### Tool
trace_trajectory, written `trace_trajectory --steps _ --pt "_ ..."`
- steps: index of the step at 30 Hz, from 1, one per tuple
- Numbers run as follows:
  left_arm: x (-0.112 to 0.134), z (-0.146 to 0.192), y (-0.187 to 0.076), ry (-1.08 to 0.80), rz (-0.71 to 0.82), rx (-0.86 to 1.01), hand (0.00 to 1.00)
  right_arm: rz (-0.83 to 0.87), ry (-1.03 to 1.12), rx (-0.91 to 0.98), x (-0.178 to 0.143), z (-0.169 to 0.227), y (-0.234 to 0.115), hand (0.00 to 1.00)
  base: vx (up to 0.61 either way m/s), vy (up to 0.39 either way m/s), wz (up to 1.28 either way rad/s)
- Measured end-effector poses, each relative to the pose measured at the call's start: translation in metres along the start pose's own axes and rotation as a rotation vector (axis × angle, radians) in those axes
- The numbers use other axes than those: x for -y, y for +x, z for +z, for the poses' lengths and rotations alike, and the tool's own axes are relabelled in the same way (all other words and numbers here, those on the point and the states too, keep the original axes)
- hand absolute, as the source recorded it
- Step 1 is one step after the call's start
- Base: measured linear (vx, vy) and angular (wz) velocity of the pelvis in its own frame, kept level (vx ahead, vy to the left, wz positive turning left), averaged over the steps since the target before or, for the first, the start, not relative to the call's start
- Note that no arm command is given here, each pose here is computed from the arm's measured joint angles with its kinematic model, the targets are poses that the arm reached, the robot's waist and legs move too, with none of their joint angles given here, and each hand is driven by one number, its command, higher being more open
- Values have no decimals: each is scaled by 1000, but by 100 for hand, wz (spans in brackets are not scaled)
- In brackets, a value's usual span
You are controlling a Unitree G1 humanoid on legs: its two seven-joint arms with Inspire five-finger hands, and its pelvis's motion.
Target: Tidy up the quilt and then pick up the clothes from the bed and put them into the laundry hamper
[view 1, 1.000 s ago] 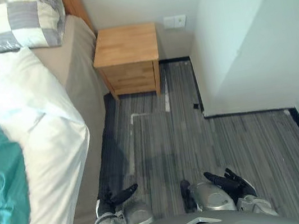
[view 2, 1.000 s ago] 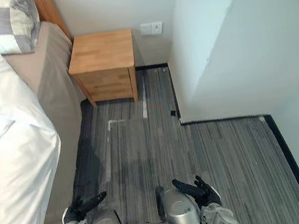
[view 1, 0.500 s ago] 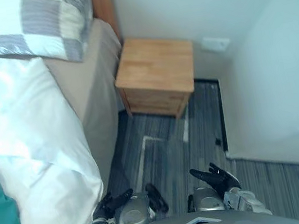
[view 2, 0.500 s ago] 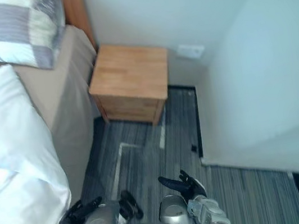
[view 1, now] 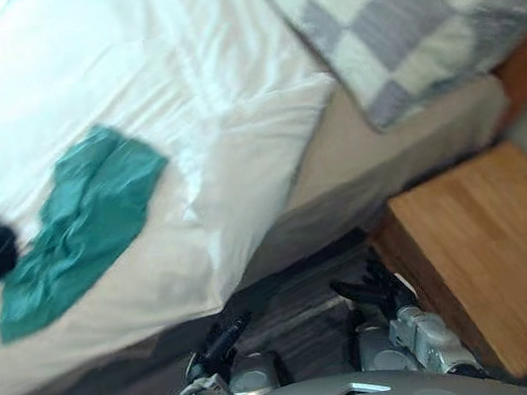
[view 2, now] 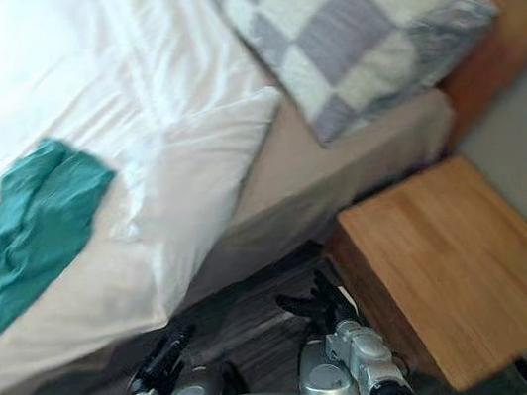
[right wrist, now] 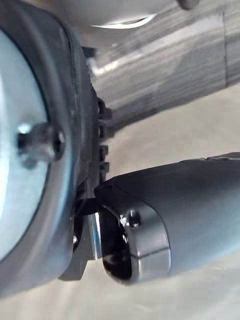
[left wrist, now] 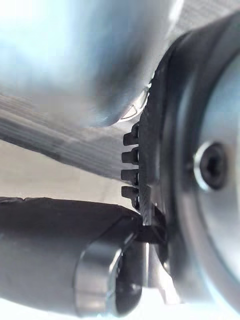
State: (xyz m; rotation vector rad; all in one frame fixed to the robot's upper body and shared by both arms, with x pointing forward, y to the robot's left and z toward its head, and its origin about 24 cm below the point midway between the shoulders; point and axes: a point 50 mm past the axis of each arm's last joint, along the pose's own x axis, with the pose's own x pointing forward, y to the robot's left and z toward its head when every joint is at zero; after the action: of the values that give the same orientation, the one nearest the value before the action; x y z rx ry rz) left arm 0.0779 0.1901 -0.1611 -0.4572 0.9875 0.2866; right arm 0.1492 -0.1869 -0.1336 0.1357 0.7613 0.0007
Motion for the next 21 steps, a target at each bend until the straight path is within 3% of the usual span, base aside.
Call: trace_trajectory --steps 6,9,15,17,21 --pt "-22 -16 -10 -134 79 -57 100 -7 191 13 -12 -13 -3 100 23 7 72" --pt "-35 -16 -12 -48 145 -93 100 -84 359 -7 -7 -29 -11 100 1 69 63" --pt "-44 -12 -13 191 171 -145 100 -379 775 27 11 -67 -40 100 24 23 107" --pt "-53 -19 -18 181 201 -187 100 -464 908 19 7 -81 -49 100 133 -49 0" --pt "-50 -22 -18 168 197 -210 100 -629 996 2 21 -96 -63 100 151 -24 -9"
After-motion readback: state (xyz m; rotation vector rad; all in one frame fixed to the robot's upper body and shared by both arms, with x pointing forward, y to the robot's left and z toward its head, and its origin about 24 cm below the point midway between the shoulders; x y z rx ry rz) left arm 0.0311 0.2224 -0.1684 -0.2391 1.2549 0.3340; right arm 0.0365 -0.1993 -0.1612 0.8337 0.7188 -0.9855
